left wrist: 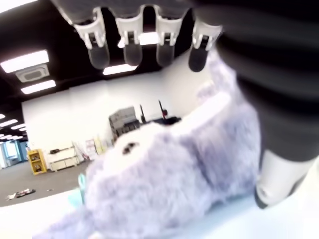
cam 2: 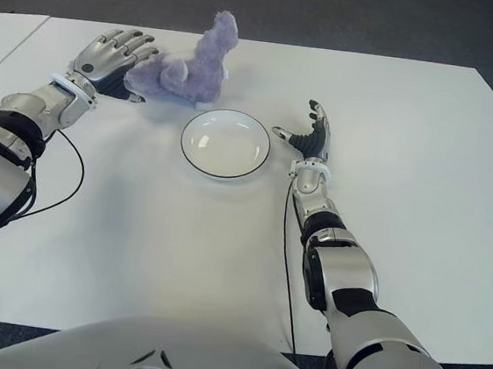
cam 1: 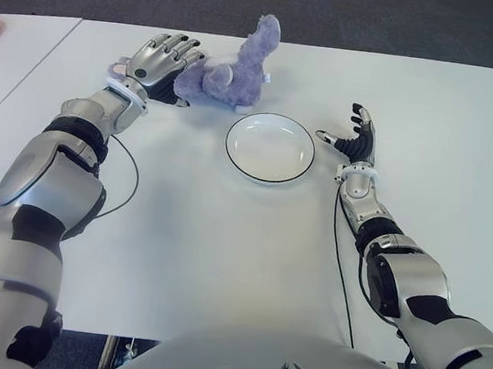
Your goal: Put the doll into the plate.
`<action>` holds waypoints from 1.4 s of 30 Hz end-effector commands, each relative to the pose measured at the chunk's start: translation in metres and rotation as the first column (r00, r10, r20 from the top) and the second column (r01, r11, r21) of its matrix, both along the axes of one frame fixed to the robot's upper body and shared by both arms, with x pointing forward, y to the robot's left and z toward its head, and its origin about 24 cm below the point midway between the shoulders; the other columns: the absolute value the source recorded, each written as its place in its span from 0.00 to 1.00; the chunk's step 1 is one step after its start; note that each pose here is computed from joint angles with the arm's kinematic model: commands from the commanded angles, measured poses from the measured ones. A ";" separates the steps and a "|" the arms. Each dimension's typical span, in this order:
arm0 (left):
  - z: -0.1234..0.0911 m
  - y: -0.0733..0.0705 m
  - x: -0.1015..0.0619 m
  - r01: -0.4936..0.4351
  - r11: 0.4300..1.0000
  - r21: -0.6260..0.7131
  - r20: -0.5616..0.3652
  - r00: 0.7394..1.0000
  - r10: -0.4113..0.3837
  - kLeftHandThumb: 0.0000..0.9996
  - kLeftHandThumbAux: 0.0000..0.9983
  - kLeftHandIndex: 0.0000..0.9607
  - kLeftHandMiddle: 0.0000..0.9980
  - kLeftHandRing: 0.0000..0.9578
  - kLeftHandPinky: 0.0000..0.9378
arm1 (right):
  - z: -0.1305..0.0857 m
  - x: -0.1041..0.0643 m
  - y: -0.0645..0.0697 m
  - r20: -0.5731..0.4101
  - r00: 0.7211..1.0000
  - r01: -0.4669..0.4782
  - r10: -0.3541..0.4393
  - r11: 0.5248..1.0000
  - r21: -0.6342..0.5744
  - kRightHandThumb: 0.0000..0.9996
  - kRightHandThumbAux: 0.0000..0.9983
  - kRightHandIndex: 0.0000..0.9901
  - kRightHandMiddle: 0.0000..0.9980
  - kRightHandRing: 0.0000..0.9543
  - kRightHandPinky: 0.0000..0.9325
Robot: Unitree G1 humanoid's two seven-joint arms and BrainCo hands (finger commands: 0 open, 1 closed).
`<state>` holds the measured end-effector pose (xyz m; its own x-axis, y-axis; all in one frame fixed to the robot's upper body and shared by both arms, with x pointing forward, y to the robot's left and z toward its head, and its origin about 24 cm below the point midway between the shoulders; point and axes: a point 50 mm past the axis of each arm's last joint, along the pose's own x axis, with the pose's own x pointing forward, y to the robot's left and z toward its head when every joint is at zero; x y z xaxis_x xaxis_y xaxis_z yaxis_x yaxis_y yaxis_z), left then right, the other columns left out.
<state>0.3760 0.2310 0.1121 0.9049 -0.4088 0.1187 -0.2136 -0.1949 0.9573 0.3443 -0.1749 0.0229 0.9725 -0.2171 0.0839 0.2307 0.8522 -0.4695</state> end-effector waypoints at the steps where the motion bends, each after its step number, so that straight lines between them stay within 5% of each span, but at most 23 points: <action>1: -0.013 -0.005 -0.001 0.036 0.989 0.141 -0.113 0.993 -0.020 0.00 0.72 0.12 0.00 0.00 0.00 | -0.109 -0.085 0.012 -0.495 0.868 0.035 -0.039 0.999 -0.016 0.00 0.82 0.13 0.15 0.16 0.18; 21: -0.035 -0.041 0.003 -0.008 1.000 0.014 -0.233 0.972 0.011 0.00 0.77 0.12 0.00 0.00 0.00 | -0.109 -0.084 0.012 -0.502 0.864 0.037 -0.038 0.999 -0.013 0.00 0.87 0.15 0.15 0.15 0.18; 42: -0.034 -0.060 0.006 -0.037 0.983 -0.178 -0.214 0.977 -0.002 0.00 0.74 0.13 0.00 0.00 0.00 | -0.109 -0.084 0.011 -0.507 0.861 0.049 -0.052 0.999 -0.020 0.00 0.88 0.15 0.16 0.17 0.19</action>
<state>0.3844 0.1754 0.0885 0.9159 -0.4008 0.0216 -0.0482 -0.0563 0.9973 0.3457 -0.1732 0.0226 0.9720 -0.2246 0.0694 0.2300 0.8477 -0.4780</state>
